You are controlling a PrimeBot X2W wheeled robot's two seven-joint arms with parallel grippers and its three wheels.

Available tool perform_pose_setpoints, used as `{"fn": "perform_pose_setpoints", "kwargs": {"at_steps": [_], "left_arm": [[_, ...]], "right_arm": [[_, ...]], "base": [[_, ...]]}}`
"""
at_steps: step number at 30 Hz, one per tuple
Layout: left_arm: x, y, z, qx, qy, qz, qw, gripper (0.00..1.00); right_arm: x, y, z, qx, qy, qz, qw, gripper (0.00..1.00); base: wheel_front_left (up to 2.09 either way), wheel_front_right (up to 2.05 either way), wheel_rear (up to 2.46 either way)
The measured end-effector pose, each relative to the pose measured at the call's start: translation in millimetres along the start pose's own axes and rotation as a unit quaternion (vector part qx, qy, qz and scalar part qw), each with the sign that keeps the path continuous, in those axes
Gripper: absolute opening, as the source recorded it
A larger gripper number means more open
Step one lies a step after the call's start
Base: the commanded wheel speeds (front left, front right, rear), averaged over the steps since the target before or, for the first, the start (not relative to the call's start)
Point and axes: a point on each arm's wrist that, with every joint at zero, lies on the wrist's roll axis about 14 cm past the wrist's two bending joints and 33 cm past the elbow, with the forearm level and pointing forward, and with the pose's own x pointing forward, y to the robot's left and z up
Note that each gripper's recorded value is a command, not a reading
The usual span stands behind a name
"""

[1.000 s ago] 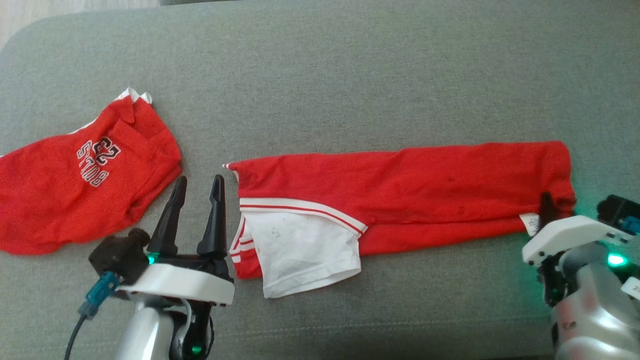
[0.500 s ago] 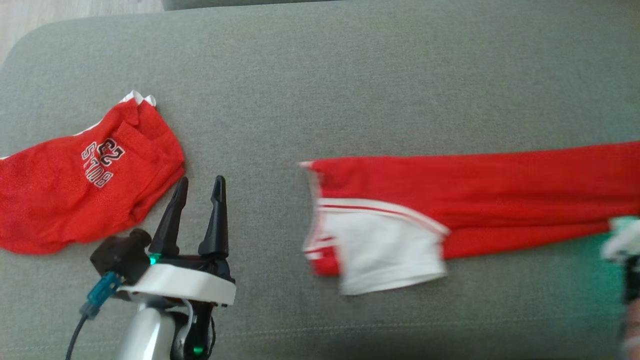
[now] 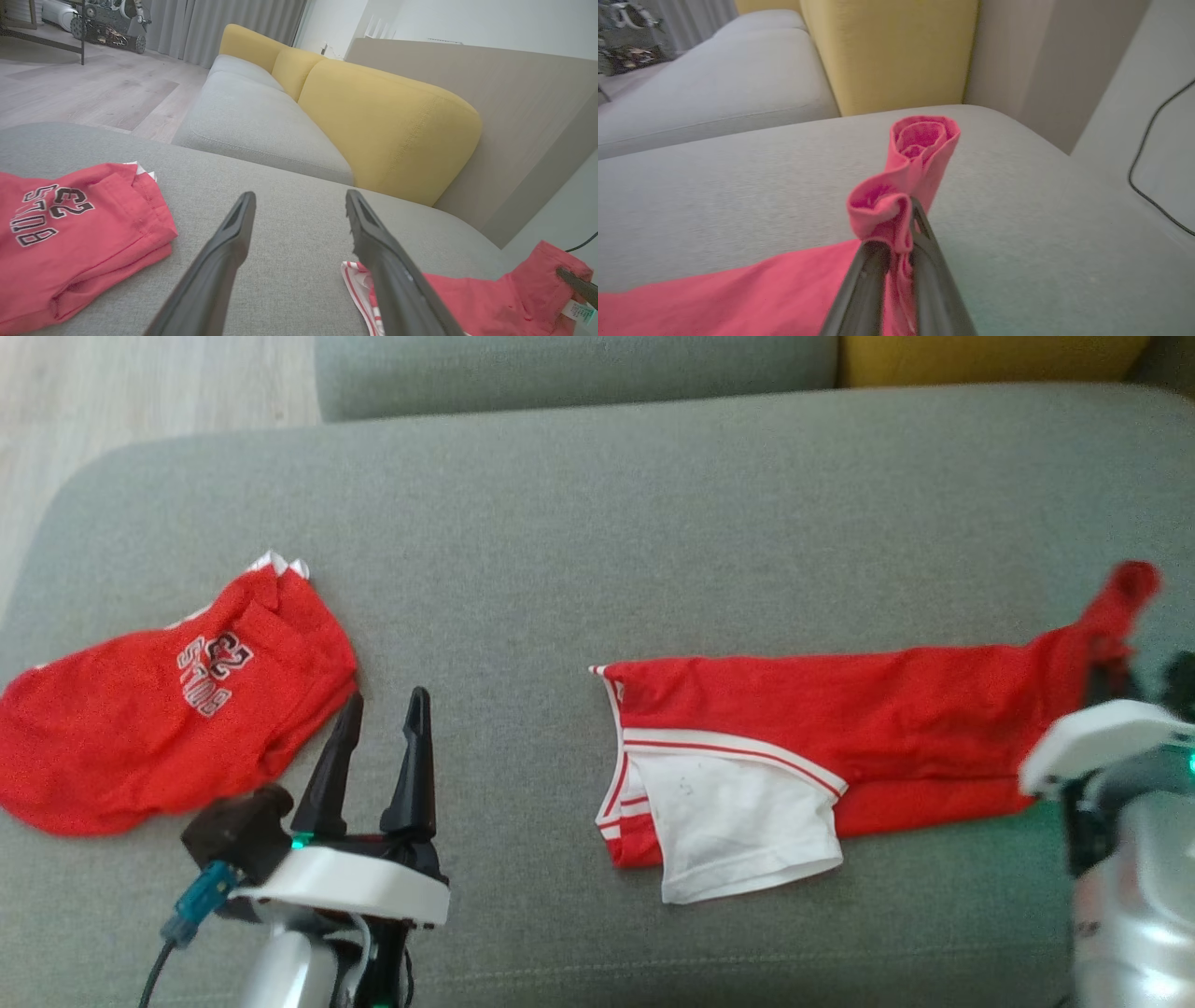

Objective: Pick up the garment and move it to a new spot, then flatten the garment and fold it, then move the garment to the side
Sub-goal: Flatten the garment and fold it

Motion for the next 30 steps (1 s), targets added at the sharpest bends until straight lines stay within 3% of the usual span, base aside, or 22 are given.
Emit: {"fn": "perform_pose_setpoints", "kwargs": {"at_steps": [3,7,12,18,23,29,30], "left_arm": [[-2.9,-2.3,3.0,0.001,-0.004,-0.001,1.0,1.0],[-8.4,-4.1,4.2,-0.003,-0.005,0.001,1.0,1.0],[-15.3,0.4,2.0,-0.002,-0.002,0.01,1.0,1.0],[-20.3,10.6,-0.1,-0.006,0.002,0.027,1.0,1.0],[-21.8,15.2,-4.5,-0.01,0.009,0.035,0.999,1.0],[-20.1,24.4,-8.1,-0.009,0.014,0.049,0.999,1.0],[-18.9,25.6,-8.0,-0.009,0.014,0.05,0.999,1.0]], "right_arm": [[-4.9,21.4,5.6,-0.002,-0.007,0.032,0.999,0.0],[-16.0,78.4,17.5,0.03,-0.017,0.12,0.992,0.0],[-40.3,141.0,34.6,0.074,-0.032,0.221,0.972,0.0],[-80.6,195.8,-1.9,0.093,0.025,0.312,0.945,0.0],[-94.2,224.4,-14.5,0.108,0.047,0.354,0.928,0.0],[-97.2,238.8,-49.1,0.097,0.096,0.369,0.919,0.0],[-98.3,241.6,-56.1,0.09,0.106,0.373,0.918,0.37]], "base": [[0.0,0.0,0.0],[0.0,0.0,0.0],[0.0,0.0,0.0],[0.0,0.0,0.0],[0.0,0.0,0.0],[0.0,0.0,0.0],[0.0,0.0,0.0]]}}
